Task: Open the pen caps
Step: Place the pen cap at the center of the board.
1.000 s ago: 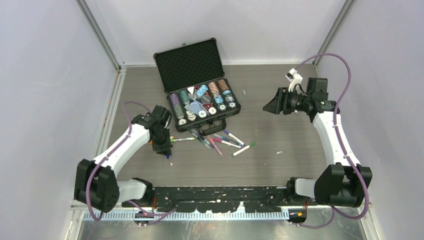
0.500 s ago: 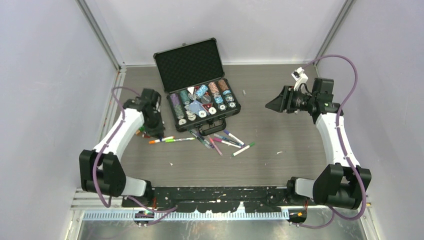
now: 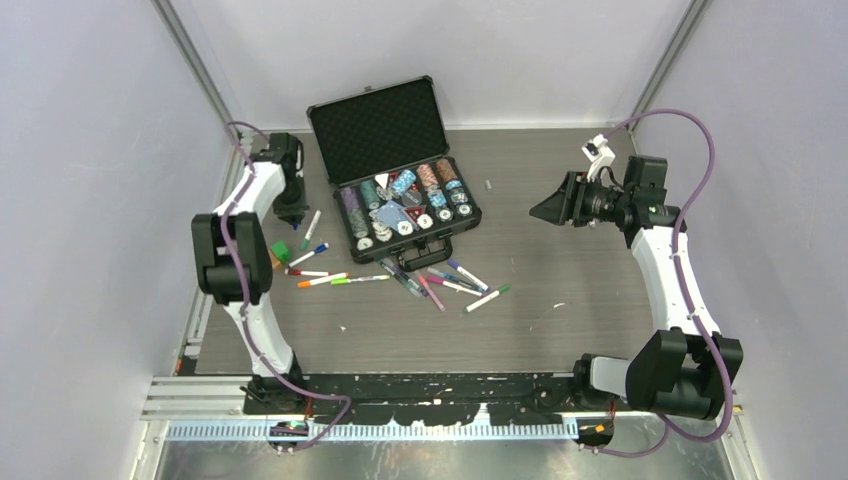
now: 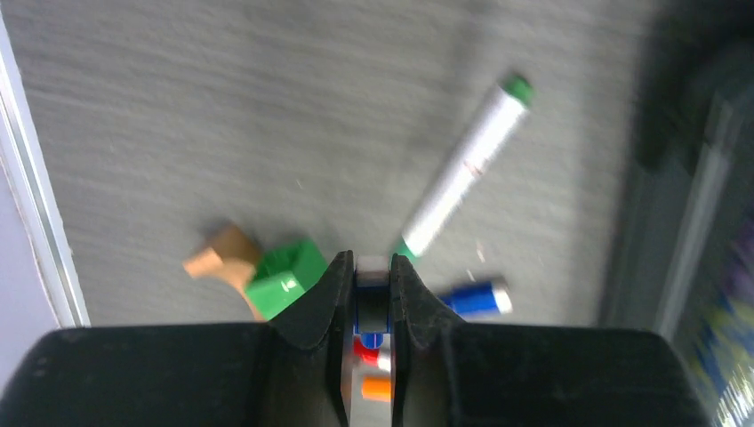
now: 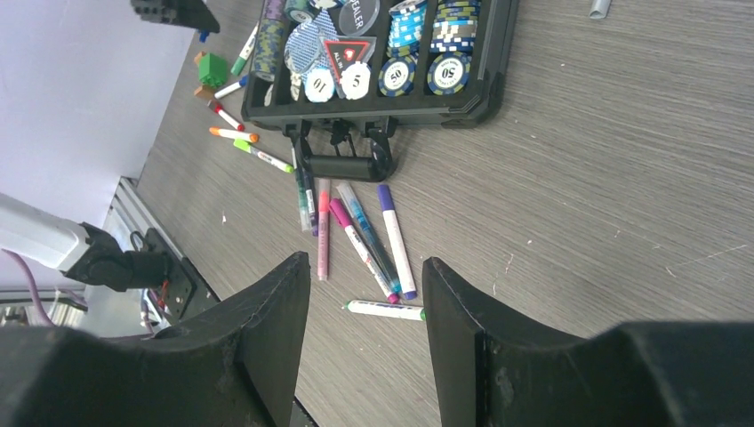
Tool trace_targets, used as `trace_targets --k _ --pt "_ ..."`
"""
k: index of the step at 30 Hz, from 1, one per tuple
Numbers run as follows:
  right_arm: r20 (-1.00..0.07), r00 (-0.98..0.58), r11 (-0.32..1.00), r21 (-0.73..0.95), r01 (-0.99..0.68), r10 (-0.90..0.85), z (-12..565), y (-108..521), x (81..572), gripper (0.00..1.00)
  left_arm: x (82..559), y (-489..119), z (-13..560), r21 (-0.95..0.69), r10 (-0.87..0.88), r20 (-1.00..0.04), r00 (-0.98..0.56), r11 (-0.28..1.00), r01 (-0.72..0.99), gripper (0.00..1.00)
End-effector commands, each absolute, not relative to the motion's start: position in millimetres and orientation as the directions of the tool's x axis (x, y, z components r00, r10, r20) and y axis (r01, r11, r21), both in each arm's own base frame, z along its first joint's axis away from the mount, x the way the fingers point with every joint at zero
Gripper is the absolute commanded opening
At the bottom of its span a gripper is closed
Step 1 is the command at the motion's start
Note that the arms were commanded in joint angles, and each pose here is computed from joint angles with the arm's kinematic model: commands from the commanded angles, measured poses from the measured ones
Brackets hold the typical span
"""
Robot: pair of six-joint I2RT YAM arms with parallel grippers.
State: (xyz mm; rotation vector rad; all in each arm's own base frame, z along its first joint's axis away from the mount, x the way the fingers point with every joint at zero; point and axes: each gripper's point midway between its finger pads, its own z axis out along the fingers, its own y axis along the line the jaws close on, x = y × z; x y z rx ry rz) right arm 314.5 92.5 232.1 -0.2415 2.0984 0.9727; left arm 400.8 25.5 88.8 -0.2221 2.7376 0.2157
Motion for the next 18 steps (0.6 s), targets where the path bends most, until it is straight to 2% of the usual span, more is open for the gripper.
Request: trace_targets --k 1,10,12,14,18 --pt "-0.767 -0.625 0.684 0.534 -0.497 0.144 242.6 90.9 315.5 0.55 450.3 67.3 91.5 0.127 -0.164 -0.48 -0.862 0.959 -0.253 0.0" --pt "-0.757 -0.637 0.687 0.54 -0.486 0.145 237.3 87.7 318.6 0.55 492.7 88.2 77.1 0.111 -0.175 -0.469 -0.866 0.961 -0.254 0.01" --pt "-0.751 -0.644 0.688 0.544 -0.481 0.143 234.7 87.0 318.6 0.54 495.2 80.2 83.2 0.066 -0.195 -0.472 -0.86 0.965 -0.254 0.0" --pt "-0.742 -0.656 0.691 0.547 -0.473 0.138 231.2 85.8 319.1 0.55 493.4 60.8 99.9 -0.046 -0.244 -0.492 -0.836 0.966 -0.254 0.0" --pt "-0.745 -0.658 0.709 0.523 -0.473 0.111 224.9 81.2 322.1 0.54 480.2 -19.3 161.8 -0.415 -0.39 -0.558 -0.732 0.895 -0.161 0.0"
